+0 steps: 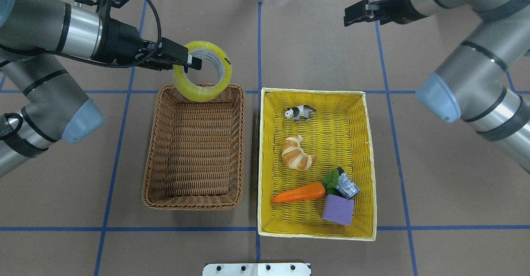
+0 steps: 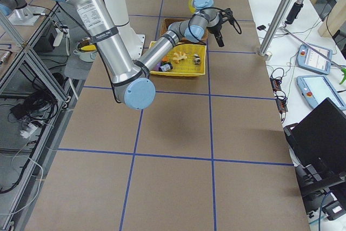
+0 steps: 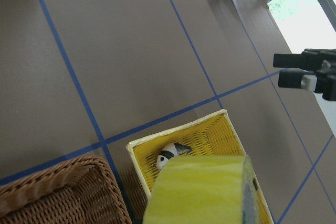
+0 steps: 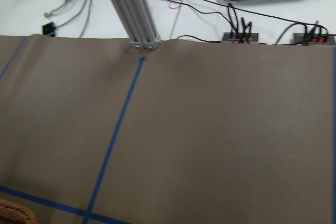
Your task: Move tape to another basket
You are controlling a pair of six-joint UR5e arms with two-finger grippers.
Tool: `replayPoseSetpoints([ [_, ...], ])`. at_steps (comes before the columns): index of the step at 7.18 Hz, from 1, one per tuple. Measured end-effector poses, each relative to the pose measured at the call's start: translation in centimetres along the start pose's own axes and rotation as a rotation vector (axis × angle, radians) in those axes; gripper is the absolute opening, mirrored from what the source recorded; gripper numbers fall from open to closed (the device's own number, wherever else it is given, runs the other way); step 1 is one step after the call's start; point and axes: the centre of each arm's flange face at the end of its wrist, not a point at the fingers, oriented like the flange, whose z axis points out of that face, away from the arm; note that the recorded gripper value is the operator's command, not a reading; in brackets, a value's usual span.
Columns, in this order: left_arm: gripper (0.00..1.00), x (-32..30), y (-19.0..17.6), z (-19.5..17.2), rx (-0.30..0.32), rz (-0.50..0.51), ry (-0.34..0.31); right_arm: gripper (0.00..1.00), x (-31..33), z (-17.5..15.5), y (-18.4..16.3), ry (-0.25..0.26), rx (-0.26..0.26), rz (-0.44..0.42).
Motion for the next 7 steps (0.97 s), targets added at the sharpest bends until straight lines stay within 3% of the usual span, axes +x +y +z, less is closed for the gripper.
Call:
replayPoseSetpoints([
  [1,0.0,-1.8,1.3,1.5,0.027,-0.032,0.016,1.0,6.2,-0.2,-2.1,0.039,-0.083,-0.027],
  [3,0.0,-6.4,4.6,5.9,0.086,-0.039,0.054,1.0,18.8,-2.0,-3.8,0.103,-0.184,-0.068],
  [5,0.0,-9.7,5.5,7.8,0.112,-0.051,0.039,1.0,29.2,-5.5,-2.5,0.124,-0.245,-0.035],
  [7,0.0,-11.3,6.2,9.1,0.125,-0.064,0.012,1.0,35.4,-7.9,-0.1,0.129,-0.27,-0.03],
])
